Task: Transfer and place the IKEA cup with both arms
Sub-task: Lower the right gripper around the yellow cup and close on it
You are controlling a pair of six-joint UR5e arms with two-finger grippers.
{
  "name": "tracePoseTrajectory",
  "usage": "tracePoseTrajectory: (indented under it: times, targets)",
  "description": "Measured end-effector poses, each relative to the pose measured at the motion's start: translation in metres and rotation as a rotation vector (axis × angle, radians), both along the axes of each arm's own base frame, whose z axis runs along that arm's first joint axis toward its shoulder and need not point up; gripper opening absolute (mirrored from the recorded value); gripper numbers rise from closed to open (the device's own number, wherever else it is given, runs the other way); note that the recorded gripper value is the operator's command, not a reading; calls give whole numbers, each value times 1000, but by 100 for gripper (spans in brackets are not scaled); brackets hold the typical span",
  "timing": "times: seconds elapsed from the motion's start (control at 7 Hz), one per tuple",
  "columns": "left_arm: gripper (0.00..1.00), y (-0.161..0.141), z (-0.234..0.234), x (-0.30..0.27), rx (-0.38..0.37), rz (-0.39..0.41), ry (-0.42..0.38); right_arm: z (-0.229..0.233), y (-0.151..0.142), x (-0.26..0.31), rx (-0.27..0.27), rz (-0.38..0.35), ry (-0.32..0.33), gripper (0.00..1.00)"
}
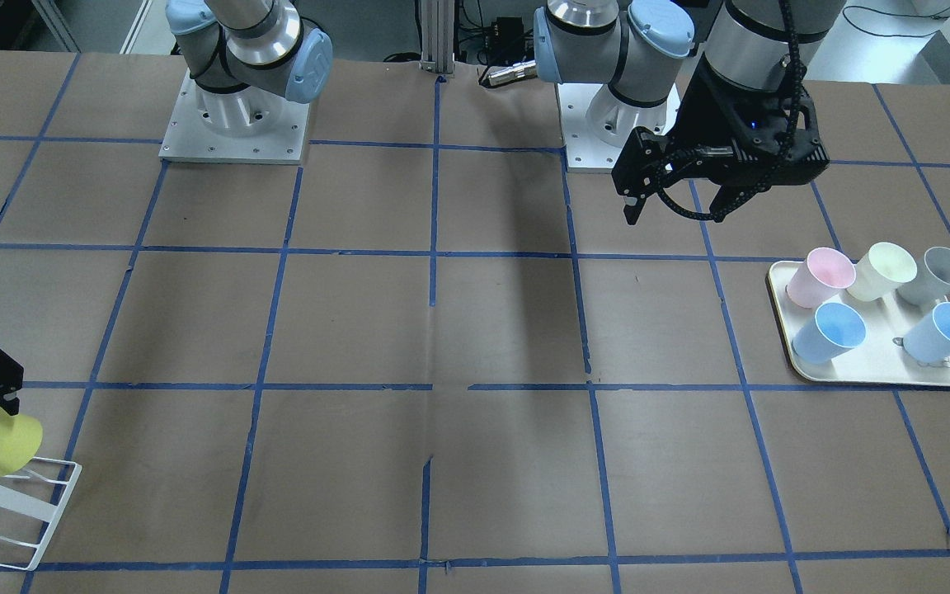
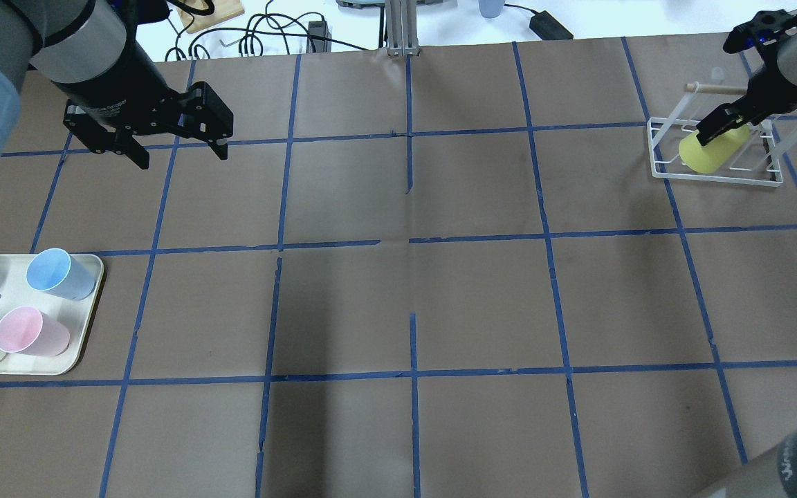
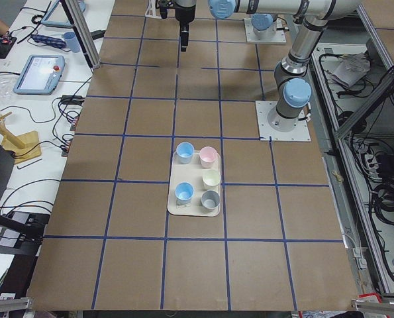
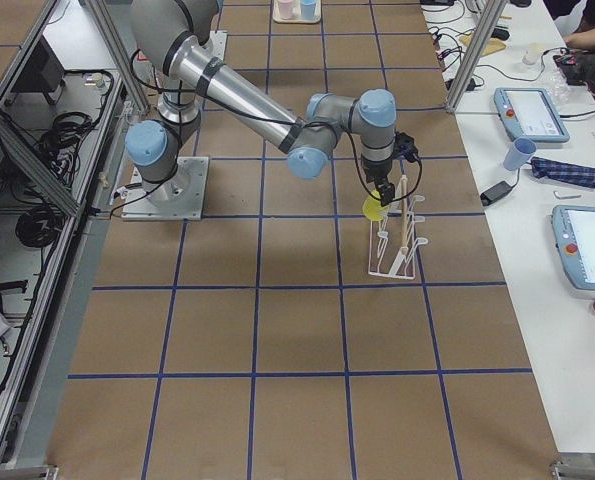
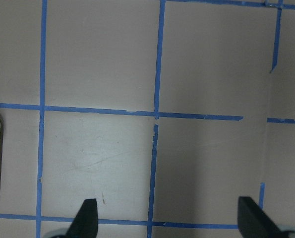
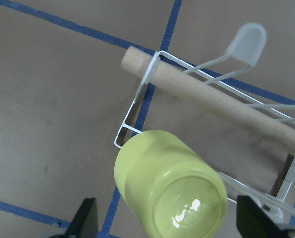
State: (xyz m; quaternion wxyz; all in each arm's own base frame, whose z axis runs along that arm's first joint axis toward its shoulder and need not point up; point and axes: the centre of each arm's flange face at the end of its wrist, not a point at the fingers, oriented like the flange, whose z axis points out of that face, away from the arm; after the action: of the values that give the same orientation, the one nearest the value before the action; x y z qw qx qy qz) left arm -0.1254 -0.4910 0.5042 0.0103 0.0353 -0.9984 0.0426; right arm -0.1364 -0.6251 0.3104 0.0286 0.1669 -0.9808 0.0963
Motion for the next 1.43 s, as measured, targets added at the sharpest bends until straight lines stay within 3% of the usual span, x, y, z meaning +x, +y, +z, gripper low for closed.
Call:
tracePoseTrajectory:
  times: [0.43, 1.29, 1.43]
  targets:
    - [100, 0, 0, 0, 0, 0, 0, -10, -3, -1, 8, -1, -6, 99]
    - [100, 0, 0, 0, 0, 0, 0, -13, -2, -1, 18, -3, -7, 78]
    - [100, 0, 0, 0, 0, 0, 0, -13, -2, -1, 20, -3, -7, 68]
